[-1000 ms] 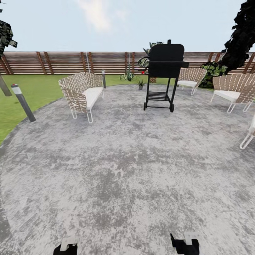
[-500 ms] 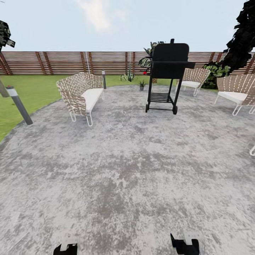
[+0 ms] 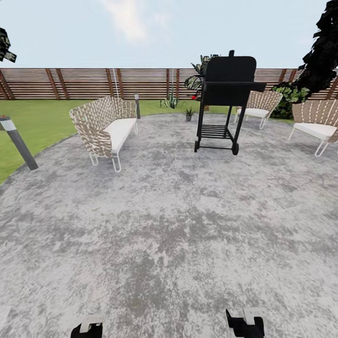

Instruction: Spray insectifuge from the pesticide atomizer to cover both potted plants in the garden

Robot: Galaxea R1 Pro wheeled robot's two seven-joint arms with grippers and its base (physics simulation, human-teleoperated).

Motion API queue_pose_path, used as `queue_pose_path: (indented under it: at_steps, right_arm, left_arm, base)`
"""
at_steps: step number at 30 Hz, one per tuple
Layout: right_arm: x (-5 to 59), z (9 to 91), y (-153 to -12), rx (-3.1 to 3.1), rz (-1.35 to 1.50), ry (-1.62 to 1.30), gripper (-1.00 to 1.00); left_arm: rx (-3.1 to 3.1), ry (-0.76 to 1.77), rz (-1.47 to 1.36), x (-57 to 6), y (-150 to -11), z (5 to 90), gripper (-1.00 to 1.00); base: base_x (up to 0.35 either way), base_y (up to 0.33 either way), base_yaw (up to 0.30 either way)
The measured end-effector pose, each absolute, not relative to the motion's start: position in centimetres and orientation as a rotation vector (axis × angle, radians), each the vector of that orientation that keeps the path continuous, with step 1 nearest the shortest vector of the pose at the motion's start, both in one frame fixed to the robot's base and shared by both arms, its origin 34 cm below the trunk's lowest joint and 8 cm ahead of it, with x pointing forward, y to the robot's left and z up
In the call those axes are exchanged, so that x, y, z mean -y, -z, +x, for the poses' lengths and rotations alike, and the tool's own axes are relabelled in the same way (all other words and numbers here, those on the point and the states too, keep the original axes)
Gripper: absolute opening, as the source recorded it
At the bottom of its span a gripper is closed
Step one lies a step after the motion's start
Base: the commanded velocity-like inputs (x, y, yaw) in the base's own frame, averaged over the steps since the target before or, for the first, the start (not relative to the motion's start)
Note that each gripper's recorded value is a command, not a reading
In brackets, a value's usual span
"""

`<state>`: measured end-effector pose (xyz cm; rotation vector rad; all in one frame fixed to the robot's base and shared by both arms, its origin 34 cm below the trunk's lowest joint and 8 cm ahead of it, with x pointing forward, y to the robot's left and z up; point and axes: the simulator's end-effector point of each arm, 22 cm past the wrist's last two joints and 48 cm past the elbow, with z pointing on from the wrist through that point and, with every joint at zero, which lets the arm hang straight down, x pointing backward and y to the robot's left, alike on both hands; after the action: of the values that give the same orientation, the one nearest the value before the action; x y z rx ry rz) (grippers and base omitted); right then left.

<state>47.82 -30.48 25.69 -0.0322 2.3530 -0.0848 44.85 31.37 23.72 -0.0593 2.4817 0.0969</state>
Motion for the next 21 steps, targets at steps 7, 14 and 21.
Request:
queue_pose_path:
  at_steps: [7,14,21]
  right_arm:
    - [30.47,47.82,-25.69,-2.353,-0.032,0.084,1.0]
    - [30.46,47.82,-25.69,-2.353,-0.032,0.084,1.0]
    - [30.46,47.82,-25.69,-2.353,-0.033,0.084,1.0]
  left_arm:
    - [-2.482,-0.097,-0.059,-31.39,-23.72,44.85,-1.0]
    - [-2.482,-0.097,-0.059,-31.38,-23.72,44.85,-1.0]
    - [-2.482,-0.097,-0.059,-31.4,-23.72,44.84,-1.0]
  base:
    - [0.335,0.0,0.0]
    - [0.335,0.0,0.0]
    - [0.335,0.0,0.0]
